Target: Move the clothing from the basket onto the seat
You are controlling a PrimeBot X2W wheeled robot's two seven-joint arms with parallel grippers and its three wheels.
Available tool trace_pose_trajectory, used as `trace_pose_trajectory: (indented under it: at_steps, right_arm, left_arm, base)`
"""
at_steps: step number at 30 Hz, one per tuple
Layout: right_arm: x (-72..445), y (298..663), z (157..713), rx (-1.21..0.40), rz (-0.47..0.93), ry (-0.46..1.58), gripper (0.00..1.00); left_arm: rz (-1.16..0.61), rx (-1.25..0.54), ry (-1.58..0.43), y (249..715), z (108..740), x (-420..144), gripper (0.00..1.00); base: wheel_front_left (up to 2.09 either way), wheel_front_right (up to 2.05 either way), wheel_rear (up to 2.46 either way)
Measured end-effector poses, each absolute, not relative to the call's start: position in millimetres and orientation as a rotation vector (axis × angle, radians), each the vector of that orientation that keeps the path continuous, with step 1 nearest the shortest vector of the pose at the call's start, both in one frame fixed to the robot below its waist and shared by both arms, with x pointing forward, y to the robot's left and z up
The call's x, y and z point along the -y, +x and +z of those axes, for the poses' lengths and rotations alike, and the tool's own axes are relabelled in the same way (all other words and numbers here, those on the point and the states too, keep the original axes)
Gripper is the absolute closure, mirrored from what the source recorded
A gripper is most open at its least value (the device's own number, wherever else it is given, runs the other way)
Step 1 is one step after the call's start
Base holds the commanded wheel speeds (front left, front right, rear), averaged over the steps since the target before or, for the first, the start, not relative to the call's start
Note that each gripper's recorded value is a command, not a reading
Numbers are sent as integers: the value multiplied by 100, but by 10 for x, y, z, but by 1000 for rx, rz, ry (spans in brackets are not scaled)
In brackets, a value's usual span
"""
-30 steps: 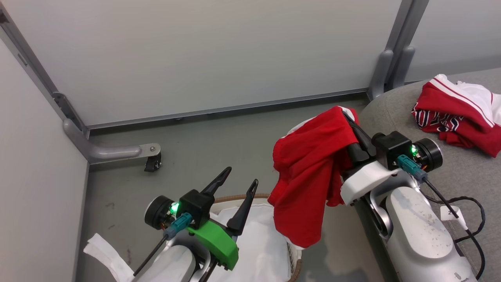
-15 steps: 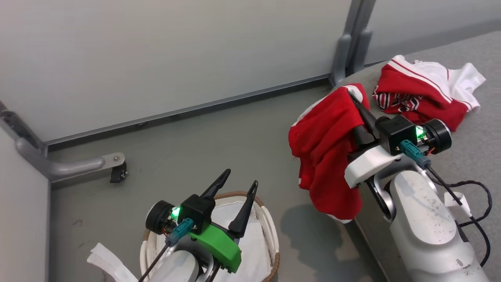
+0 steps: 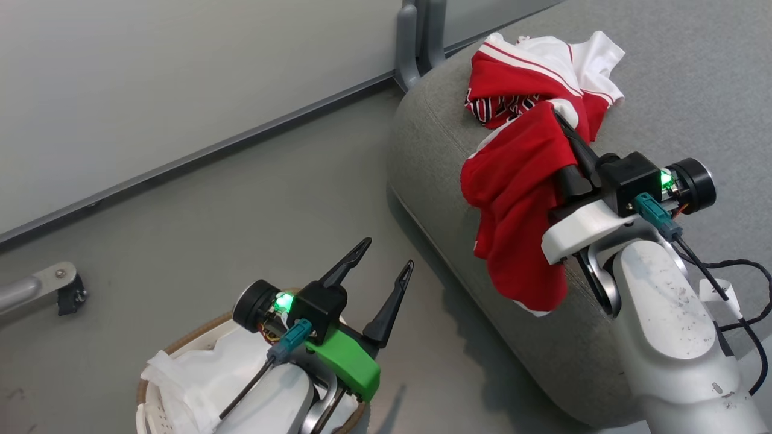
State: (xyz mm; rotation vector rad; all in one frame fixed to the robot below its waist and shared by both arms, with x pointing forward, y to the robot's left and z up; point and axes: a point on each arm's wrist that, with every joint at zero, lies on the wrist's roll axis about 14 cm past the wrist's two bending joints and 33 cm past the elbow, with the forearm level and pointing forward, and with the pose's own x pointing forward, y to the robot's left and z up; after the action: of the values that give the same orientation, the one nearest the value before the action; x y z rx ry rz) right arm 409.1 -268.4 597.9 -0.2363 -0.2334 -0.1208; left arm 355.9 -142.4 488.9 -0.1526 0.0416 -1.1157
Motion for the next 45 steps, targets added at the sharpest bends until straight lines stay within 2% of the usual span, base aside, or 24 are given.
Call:
trace_pose_trajectory:
  at_steps: [6,9,20,25,30,35,41,45]
  right_arm:
    - [2946,4154,5980,214,-173,-285,100]
    - [3119,4263,6155,240,-194,-347,100]
    - [3873,4723,7570,458,-326,-667,100]
    - [4256,4889,7842,472,-431,-665,100]
    - [4513,5186,7206,307,-460,-616,100]
    - [4571,5370,6077,89,-449,-515,100]
    - [4293,5448,5014,-92,-393,-427,100]
    - [4107,5341,4465,-201,-361,-381,100]
  left_arm:
    - [-1170,-67,-165,3599,4745,1531,0]
    - [-1187,-68,-170,3649,4701,1557,0]
    - [-1121,-86,-160,3988,4458,1294,0]
    - [-1077,-97,-161,4160,4322,1154,0]
    - [-1050,-110,-161,4310,4167,1058,0]
    - [-1047,-138,-154,4380,3954,1005,0]
    - [-1026,-175,-153,4477,3720,907,0]
    - [-1020,-198,-159,4473,3618,883,0]
  base:
    - [0,0,0]
    - [0,0,0]
    - [0,0,0]
    - [0,0,0]
    - [0,0,0]
    - [0,0,0]
    - [0,0,0]
    - [0,0,0]
